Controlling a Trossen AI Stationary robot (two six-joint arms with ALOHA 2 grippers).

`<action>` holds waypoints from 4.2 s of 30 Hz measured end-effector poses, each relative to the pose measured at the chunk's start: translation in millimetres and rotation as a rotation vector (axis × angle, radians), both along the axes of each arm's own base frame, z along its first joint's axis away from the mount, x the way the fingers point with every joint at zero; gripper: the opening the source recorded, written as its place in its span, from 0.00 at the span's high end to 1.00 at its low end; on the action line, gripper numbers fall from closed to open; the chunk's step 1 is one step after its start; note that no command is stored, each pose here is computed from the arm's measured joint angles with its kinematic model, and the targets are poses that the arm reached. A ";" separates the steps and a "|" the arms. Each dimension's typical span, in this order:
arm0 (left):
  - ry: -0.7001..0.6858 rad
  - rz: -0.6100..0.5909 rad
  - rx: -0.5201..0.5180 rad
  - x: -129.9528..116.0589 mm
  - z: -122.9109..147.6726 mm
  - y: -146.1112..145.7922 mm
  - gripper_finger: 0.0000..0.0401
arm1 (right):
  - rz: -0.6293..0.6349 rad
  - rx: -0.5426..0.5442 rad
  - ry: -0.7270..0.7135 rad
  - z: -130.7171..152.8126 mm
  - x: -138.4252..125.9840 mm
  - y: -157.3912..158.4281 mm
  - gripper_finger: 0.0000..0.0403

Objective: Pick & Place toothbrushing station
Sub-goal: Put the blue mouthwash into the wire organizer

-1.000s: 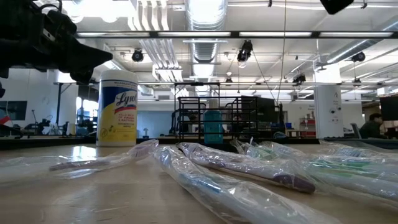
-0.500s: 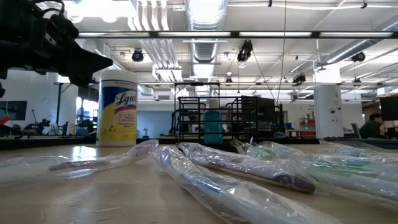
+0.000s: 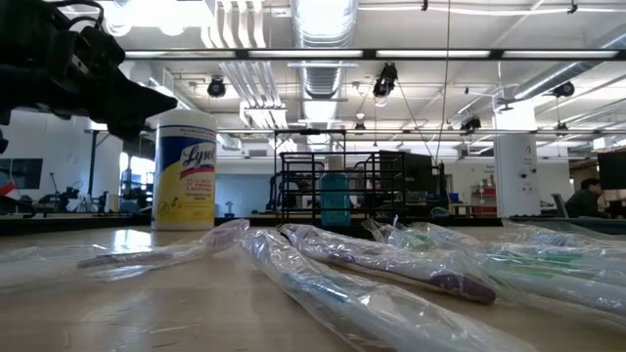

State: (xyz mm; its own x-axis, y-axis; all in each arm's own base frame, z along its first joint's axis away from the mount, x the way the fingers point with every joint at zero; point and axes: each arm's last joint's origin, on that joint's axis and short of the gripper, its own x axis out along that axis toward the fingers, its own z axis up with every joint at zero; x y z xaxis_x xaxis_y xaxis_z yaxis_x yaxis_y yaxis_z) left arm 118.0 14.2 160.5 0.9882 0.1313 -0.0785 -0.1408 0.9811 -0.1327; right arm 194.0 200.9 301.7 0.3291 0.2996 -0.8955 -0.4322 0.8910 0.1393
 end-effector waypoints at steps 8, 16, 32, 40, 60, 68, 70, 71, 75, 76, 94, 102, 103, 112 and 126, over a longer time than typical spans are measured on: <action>-0.001 0.005 -0.057 -0.1 -0.7 0.0 0.99 | 0.085 -0.116 0.113 -2.3 5.6 51.8 0.47; -0.006 0.009 -0.107 -0.1 -1.0 0.0 0.96 | 0.172 -0.280 0.233 -19.3 4.8 103.3 0.47; 0.009 0.008 -0.107 -0.2 -2.4 -0.2 0.97 | 0.365 -0.506 0.169 -34.7 4.5 118.6 0.47; 0.008 0.009 -0.112 -0.2 -2.3 -0.1 0.97 | 0.405 -0.510 0.135 -49.7 8.3 123.9 0.47; 0.005 0.011 -0.124 -0.2 -2.3 0.0 0.97 | 0.462 -0.565 0.176 -78.2 4.7 119.8 0.47; 0.005 0.011 -0.125 -0.2 -2.2 0.0 0.98 | 0.471 -0.563 0.166 -80.2 5.2 120.2 0.47; 0.005 0.011 -0.125 -0.2 -2.3 0.0 0.97 | 0.477 -0.565 0.166 -82.5 5.0 119.9 0.47; 0.005 0.011 -0.124 -0.2 -2.2 0.0 0.96 | 0.482 -0.564 0.164 -83.8 5.1 120.0 0.47; 0.005 0.011 -0.124 -0.2 -2.2 0.0 0.96 | 0.494 -0.573 0.169 -89.1 4.3 118.7 0.47; 0.005 0.011 -0.124 -0.2 -2.2 0.0 0.97 | 0.494 -0.575 0.172 -90.5 4.0 118.2 0.47; 0.005 0.011 -0.124 -0.2 -2.2 0.0 0.97 | 0.495 -0.567 0.169 -91.4 3.3 117.3 0.74; 0.015 0.011 -0.129 -0.3 -3.2 -0.2 0.98 | 0.456 -0.548 0.178 -89.8 4.5 116.0 0.76; 0.018 0.012 -0.132 -0.3 -3.6 -0.1 0.98 | 0.433 -0.534 0.185 -88.3 5.3 114.9 0.76; 0.018 0.015 -0.131 -0.3 -3.6 0.0 0.97 | 0.178 -0.412 0.077 -33.1 6.6 86.0 0.77; 0.016 0.056 -0.137 -0.5 -3.7 1.2 0.96 | -0.481 -0.120 -0.163 75.6 26.1 -49.7 0.77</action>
State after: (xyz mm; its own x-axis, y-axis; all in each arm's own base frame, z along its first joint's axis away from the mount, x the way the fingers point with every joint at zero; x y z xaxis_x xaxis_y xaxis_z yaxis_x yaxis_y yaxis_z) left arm 117.4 15.4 156.7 0.9781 0.1734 -0.1151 -0.1983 0.9443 -0.2624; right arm 220.1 151.2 377.3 0.5423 -0.0217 -0.8399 0.0225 0.9997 -0.0113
